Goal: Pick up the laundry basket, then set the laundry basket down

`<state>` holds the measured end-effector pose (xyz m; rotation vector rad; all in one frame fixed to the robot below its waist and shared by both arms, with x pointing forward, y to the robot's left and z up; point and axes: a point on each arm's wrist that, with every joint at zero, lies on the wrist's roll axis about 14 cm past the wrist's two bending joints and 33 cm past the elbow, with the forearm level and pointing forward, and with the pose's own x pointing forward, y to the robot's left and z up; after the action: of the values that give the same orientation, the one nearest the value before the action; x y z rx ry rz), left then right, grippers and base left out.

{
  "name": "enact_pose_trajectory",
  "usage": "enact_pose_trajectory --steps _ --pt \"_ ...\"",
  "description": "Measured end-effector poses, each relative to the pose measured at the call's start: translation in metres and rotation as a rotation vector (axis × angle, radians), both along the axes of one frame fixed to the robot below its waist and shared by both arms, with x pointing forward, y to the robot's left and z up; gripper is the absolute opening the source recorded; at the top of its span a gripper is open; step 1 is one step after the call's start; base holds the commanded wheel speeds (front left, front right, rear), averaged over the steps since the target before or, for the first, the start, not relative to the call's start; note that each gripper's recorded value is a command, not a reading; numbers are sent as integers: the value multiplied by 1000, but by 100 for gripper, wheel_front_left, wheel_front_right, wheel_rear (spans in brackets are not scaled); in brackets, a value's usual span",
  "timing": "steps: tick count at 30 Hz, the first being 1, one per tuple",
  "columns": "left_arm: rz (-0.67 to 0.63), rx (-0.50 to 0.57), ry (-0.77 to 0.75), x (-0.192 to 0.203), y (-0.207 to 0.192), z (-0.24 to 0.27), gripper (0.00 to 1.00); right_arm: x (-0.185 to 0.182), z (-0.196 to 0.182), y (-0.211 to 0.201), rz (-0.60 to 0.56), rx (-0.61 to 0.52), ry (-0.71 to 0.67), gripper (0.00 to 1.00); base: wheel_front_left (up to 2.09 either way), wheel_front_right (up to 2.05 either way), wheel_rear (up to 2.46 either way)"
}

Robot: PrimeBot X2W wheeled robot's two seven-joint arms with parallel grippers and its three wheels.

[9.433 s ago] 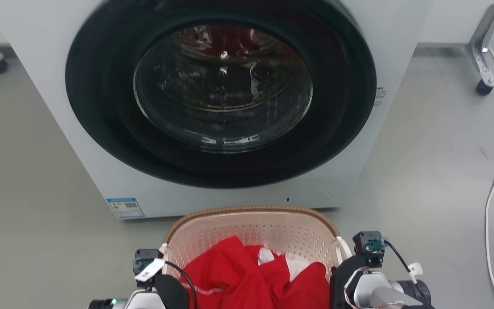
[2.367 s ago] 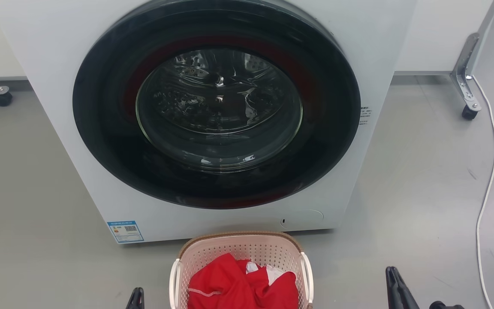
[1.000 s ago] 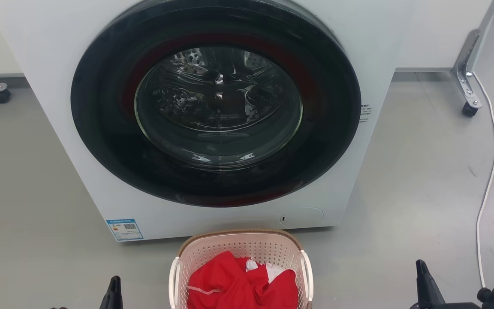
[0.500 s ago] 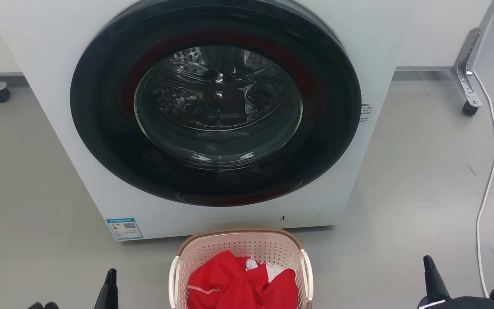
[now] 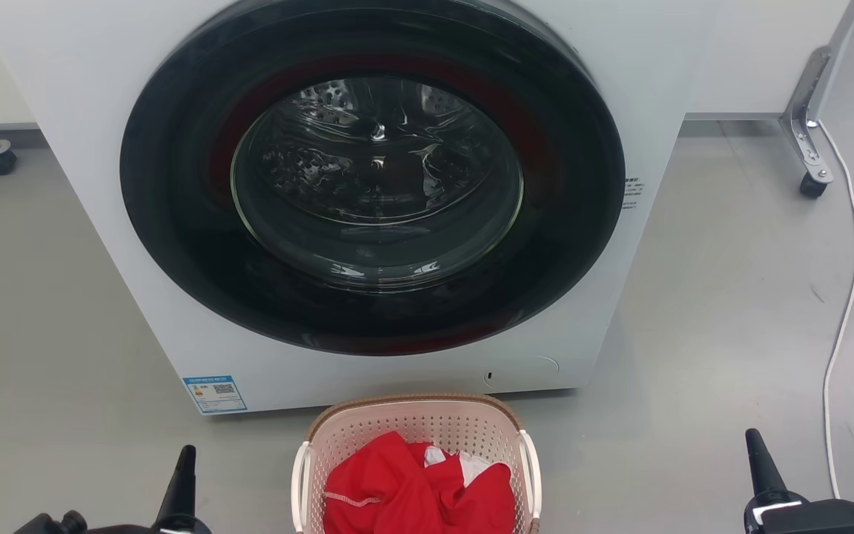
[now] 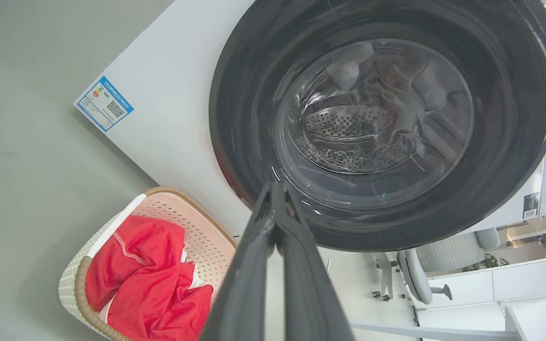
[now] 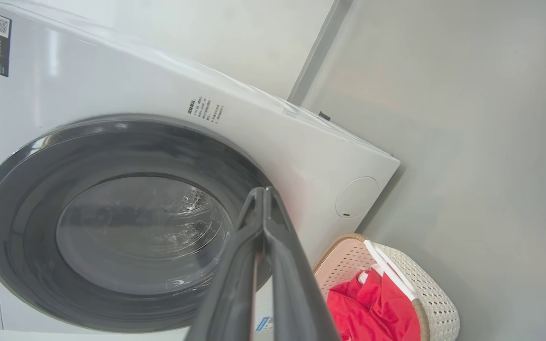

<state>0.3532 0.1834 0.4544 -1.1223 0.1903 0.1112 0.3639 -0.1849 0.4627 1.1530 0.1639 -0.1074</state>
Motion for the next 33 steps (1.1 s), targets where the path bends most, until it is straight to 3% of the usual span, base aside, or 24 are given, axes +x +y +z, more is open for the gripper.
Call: enact_pose_trajectory --steps 28,33 --pt "53 -417 -94 23 8 21 0 14 15 -20 -77 396 -89 0 0 0 0" --pt "55 -443 -109 25 8 24 0 16 18 -21 -76 411 -101 0 0 0 0"
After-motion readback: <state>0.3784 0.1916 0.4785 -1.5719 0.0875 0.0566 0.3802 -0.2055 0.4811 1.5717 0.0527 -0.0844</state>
